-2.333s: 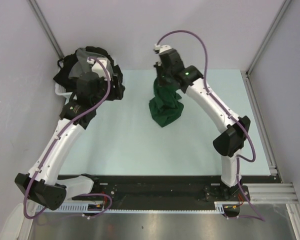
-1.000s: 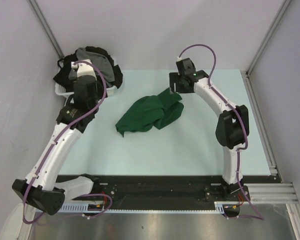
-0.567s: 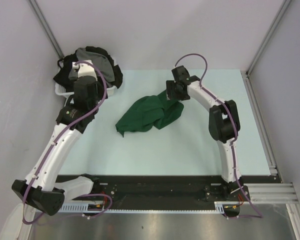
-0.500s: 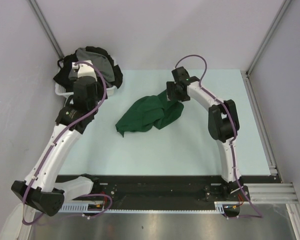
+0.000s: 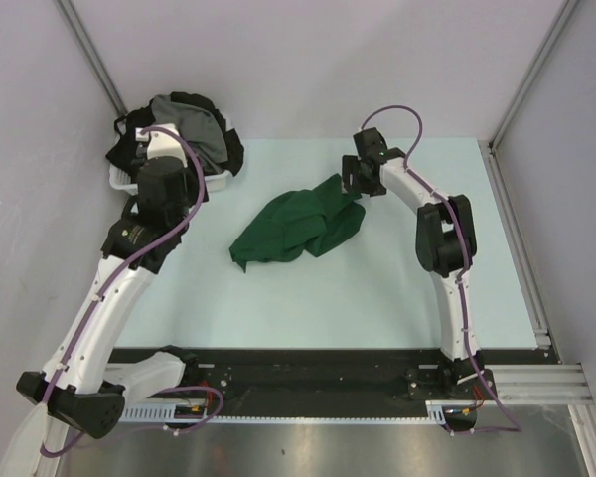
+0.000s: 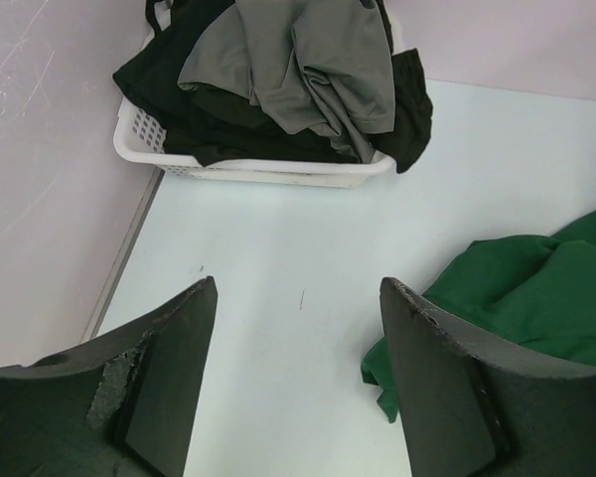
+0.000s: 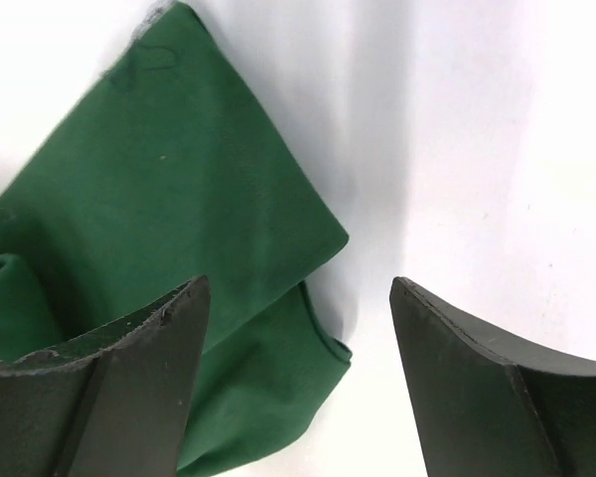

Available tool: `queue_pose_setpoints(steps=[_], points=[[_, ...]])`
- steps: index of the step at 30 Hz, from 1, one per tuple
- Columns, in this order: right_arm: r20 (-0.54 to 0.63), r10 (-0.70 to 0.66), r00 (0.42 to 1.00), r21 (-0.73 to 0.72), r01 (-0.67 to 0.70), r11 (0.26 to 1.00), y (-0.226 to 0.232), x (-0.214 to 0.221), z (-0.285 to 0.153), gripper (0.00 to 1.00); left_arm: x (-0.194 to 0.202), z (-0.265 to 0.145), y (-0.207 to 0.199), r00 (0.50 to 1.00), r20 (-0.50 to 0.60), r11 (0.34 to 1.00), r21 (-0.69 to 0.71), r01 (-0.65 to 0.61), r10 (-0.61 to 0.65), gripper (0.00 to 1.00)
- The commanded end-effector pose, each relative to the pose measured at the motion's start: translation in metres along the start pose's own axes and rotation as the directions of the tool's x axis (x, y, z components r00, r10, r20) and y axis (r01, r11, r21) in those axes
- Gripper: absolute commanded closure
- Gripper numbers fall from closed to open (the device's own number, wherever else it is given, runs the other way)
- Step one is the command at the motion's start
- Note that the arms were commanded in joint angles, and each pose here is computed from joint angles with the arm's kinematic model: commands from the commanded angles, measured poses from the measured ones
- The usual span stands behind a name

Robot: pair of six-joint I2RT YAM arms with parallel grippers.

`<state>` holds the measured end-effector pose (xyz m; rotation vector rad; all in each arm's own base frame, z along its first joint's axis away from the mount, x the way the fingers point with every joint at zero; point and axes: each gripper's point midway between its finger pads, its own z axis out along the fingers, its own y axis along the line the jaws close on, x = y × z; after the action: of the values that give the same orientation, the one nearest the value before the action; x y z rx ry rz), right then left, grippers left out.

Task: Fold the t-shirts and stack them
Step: Flatten out the tshirt

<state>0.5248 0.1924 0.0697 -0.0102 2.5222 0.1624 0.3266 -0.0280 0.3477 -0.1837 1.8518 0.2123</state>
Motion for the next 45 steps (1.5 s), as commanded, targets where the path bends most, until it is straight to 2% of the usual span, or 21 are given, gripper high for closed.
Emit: queue_pose_setpoints(steps=[1, 9, 21, 33, 38, 41, 44, 45], points=[[0.035, 0.014, 0.999, -0.011, -0.013, 1.0, 0.006, -0.01, 0.006, 0.22, -0.011, -0.008, 0.005, 0.999, 0.033, 1.0, -0.004, -0.007, 0.007, 0.28], [0.023, 0.026, 0.999, -0.029, -0.026, 0.999, 0.012, -0.003, 0.014, 0.22, -0.002, -0.002, -0.003, 1.0, 0.003, 1.0, 0.013, -0.007, 0.007, 0.27], [-0.01, 0.025, 1.0, -0.02, -0.025, 0.999, 0.008, 0.013, 0.028, 0.23, -0.009, -0.004, -0.007, 1.0, 0.018, 1.0, 0.021, -0.013, 0.013, 0.27], [-0.03, 0.032, 0.999, -0.038, -0.033, 0.999, 0.011, 0.02, 0.044, 0.32, -0.012, -0.008, -0.007, 0.999, 0.022, 1.0, 0.021, -0.023, 0.023, 0.27], [-0.019, 0.03, 0.999, -0.051, -0.031, 0.998, 0.014, 0.015, 0.047, 0.38, -0.01, -0.01, -0.011, 0.999, 0.015, 0.999, 0.03, -0.032, 0.031, 0.27], [-0.02, 0.031, 0.999, -0.058, -0.032, 0.998, 0.015, 0.013, 0.049, 0.45, -0.009, -0.01, -0.01, 0.999, 0.013, 0.999, 0.025, -0.035, 0.035, 0.27], [-0.01, 0.026, 1.0, -0.062, -0.027, 0.998, 0.017, 0.009, 0.047, 0.58, -0.009, -0.01, -0.011, 0.999, 0.015, 0.999, 0.026, -0.038, 0.038, 0.27], [-0.004, 0.025, 1.0, -0.066, -0.026, 0.998, 0.018, 0.007, 0.044, 0.68, -0.008, -0.009, -0.012, 0.999, 0.012, 0.999, 0.027, -0.038, 0.038, 0.27]])
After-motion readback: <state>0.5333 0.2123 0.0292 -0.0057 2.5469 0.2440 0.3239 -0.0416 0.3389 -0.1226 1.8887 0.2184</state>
